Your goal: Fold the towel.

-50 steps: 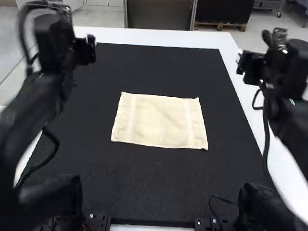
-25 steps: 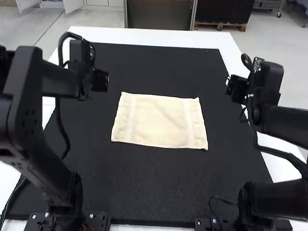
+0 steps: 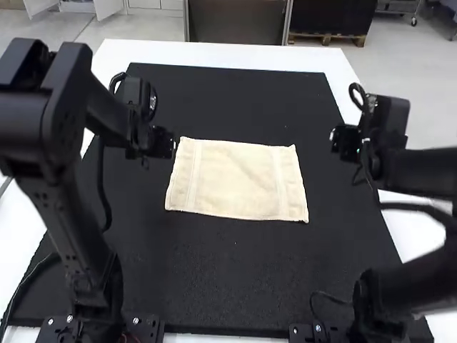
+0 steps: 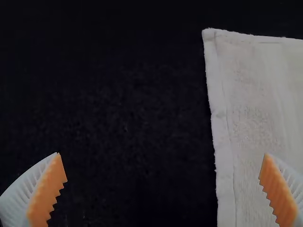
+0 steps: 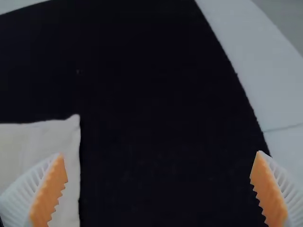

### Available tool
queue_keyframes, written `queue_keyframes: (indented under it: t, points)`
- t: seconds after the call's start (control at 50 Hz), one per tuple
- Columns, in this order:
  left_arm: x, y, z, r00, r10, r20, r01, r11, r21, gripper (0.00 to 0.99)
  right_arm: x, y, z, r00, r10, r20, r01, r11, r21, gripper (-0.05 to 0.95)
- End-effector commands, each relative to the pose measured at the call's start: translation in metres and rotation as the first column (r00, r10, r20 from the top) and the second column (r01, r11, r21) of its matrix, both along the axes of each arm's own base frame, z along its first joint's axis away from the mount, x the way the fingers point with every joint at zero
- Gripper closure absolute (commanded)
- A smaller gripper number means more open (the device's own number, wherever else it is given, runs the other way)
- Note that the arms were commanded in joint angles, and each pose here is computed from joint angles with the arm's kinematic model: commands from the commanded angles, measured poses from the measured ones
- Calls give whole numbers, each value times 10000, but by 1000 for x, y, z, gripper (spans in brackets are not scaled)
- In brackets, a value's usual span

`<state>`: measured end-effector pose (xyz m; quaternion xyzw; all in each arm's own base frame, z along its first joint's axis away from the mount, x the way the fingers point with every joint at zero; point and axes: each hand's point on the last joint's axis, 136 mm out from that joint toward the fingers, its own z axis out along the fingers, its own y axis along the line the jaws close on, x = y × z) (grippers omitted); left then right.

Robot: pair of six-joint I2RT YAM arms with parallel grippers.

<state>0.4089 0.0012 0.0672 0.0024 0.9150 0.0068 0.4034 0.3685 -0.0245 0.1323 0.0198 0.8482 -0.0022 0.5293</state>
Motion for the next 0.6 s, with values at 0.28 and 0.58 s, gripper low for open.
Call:
queue_keyframes:
  t: [0.28, 0.58]
  points:
    - [39, -15, 21, 9974, -705, 122, 711, 9960, -534, 38, 46, 48, -26, 9775, 1936, -832, -1920, 9810, 274, -2]
    - [49, -38, 1, 9892, -1397, -454, 1381, 9897, -369, 38, 76, 66, -55, 9624, 2275, -1482, -2213, 9735, 574, -2]
